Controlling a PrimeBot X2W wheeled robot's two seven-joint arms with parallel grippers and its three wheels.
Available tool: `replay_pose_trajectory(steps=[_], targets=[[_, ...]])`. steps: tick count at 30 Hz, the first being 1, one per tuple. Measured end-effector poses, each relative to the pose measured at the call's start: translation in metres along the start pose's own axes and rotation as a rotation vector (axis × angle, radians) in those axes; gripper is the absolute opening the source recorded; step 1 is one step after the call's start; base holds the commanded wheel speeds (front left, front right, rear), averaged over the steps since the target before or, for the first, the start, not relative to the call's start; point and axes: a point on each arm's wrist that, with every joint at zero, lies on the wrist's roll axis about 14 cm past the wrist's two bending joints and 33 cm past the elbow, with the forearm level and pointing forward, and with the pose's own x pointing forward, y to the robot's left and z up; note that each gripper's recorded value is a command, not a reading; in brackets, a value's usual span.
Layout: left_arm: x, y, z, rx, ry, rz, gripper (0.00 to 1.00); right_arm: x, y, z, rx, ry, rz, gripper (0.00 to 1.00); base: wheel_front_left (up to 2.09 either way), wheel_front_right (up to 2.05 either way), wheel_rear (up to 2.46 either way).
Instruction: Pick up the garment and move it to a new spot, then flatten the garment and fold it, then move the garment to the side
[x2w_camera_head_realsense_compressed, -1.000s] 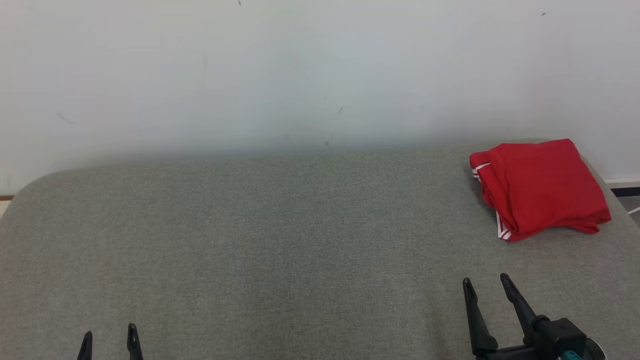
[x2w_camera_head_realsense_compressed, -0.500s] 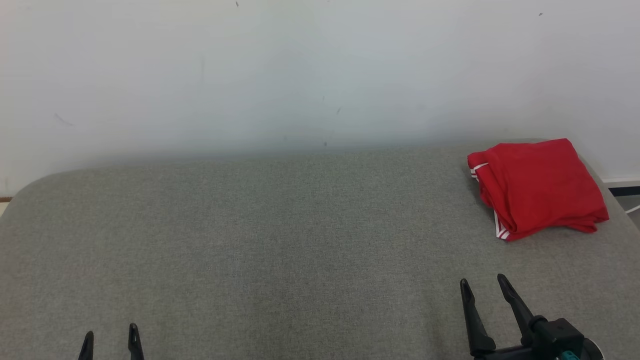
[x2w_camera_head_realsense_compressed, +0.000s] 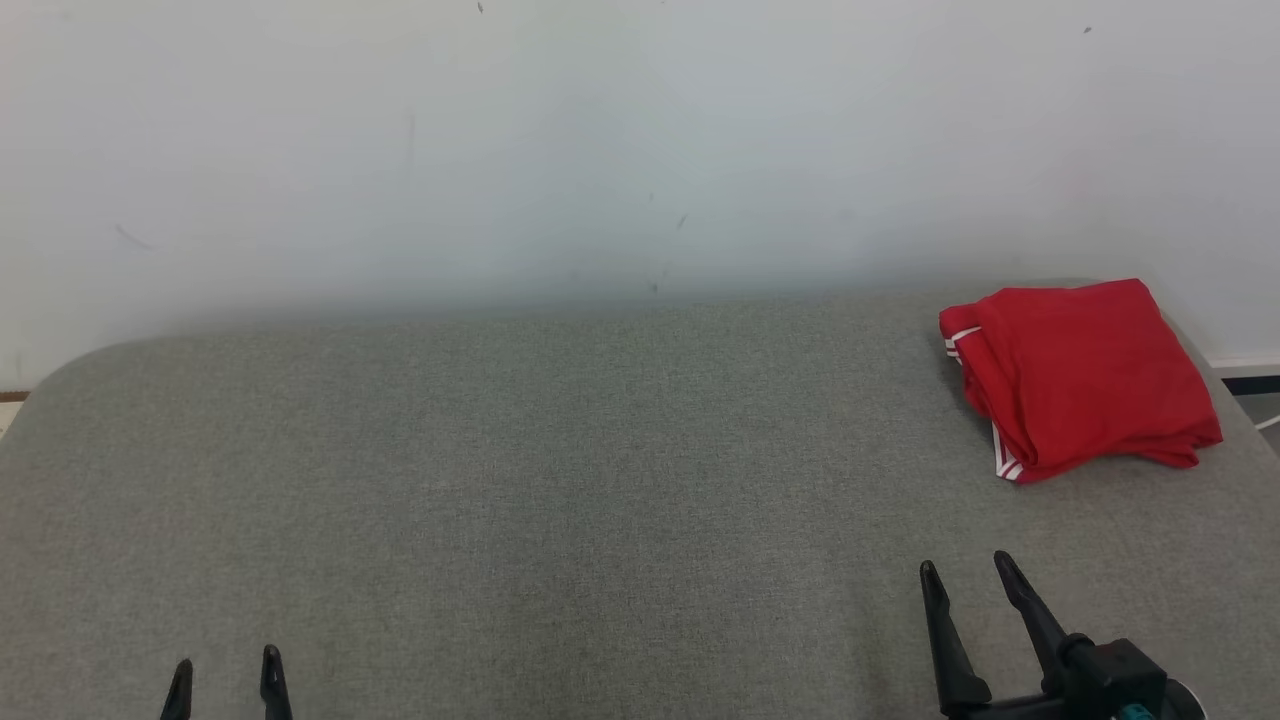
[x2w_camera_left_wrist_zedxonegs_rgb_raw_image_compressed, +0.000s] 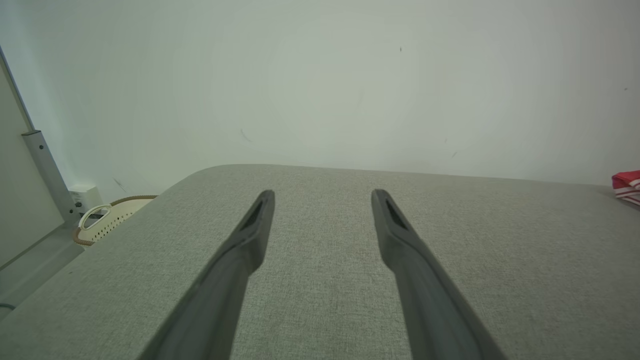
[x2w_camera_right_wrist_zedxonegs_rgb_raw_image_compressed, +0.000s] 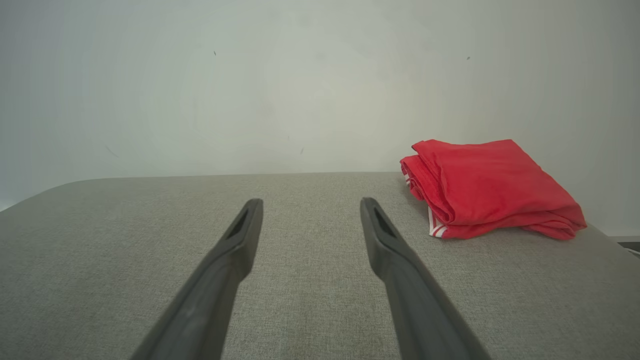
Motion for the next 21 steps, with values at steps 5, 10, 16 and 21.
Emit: replay_pose_trajectory(steps=[5, 10, 16, 21], targets=[[-0.003, -0.001, -0.013, -0.006, 0.047, 0.001, 0.0, -0.008, 0.001, -0.017, 0.012, 0.054, -0.007, 0.0, 0.0, 0.0, 0.0], [-0.007, -0.001, -0.03, -0.06, 0.114, 0.012, 0.0, -0.016, -0.003, -0.031, 0.075, 0.099, -0.035, 0.0, 0.0, 0.0, 0.0], [-0.008, -0.002, -0.04, -0.184, 0.166, 0.026, 0.0, -0.016, -0.014, -0.032, 0.196, 0.103, -0.092, 0.0, 0.0, 0.0, 0.0], [-0.005, -0.005, -0.044, -0.281, 0.19, 0.032, 0.0, -0.015, -0.023, -0.032, 0.288, 0.1, -0.134, 0.0, 0.0, 0.0, 0.0]])
